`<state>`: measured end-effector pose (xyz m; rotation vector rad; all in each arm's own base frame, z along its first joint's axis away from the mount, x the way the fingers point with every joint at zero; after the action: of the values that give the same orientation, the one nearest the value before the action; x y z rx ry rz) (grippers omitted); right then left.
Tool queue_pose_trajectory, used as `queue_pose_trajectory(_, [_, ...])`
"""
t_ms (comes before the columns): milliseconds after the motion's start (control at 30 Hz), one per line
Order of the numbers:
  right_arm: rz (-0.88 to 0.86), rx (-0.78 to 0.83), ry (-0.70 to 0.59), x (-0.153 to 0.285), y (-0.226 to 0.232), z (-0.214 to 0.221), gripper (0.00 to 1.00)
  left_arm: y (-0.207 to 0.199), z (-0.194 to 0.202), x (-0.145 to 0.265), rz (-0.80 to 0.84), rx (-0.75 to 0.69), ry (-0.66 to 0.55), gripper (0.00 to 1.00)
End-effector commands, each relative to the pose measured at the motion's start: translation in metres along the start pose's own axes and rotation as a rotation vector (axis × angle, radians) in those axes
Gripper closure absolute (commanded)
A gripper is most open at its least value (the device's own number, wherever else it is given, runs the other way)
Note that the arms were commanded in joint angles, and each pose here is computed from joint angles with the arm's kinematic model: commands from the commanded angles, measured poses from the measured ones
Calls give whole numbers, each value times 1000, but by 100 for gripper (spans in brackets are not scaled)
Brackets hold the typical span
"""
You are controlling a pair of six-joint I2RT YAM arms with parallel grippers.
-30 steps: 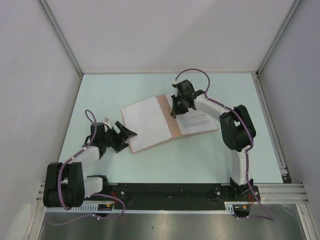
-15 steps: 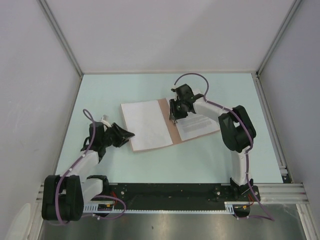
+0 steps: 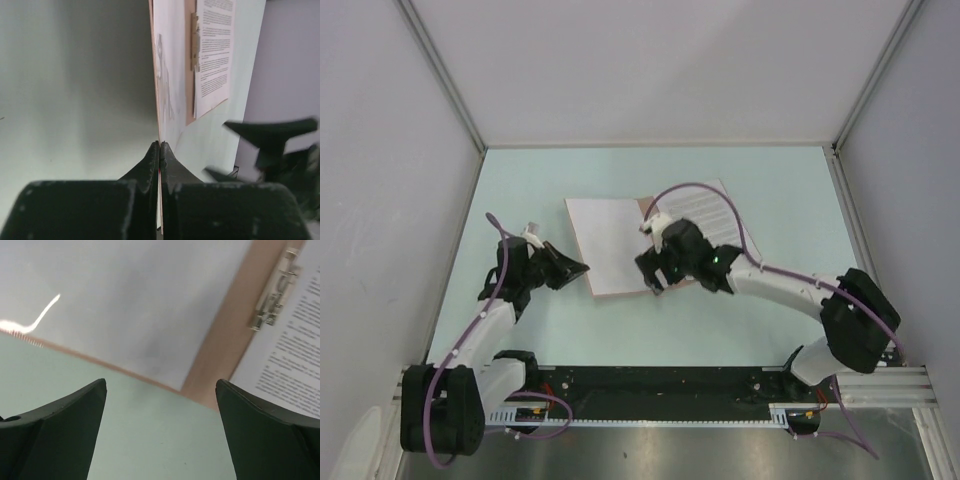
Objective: Put the files into the folder
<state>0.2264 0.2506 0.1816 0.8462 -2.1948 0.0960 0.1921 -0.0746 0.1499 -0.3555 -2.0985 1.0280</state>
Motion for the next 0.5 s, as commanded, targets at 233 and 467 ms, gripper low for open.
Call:
queue_pose_trajectory(233, [163,531,-379,5,72,39,0,-41,-19,22,4,5,5,100])
queue_pose_trajectory(467, [155,516,-531,-13,107,36,7,-55,-21,30,26,15,-17,100])
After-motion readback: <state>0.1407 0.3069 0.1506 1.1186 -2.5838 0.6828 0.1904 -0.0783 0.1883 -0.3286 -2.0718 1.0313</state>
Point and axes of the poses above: each gripper's point midway between its finger pads, its own x axis back along the fingers, its own y axis along the line the jaws close on, z = x × y, the point moved 10 cm from there along x, back along the fingers, and after that the axes turned 6 degrees about -x, right-handed, at the moved point
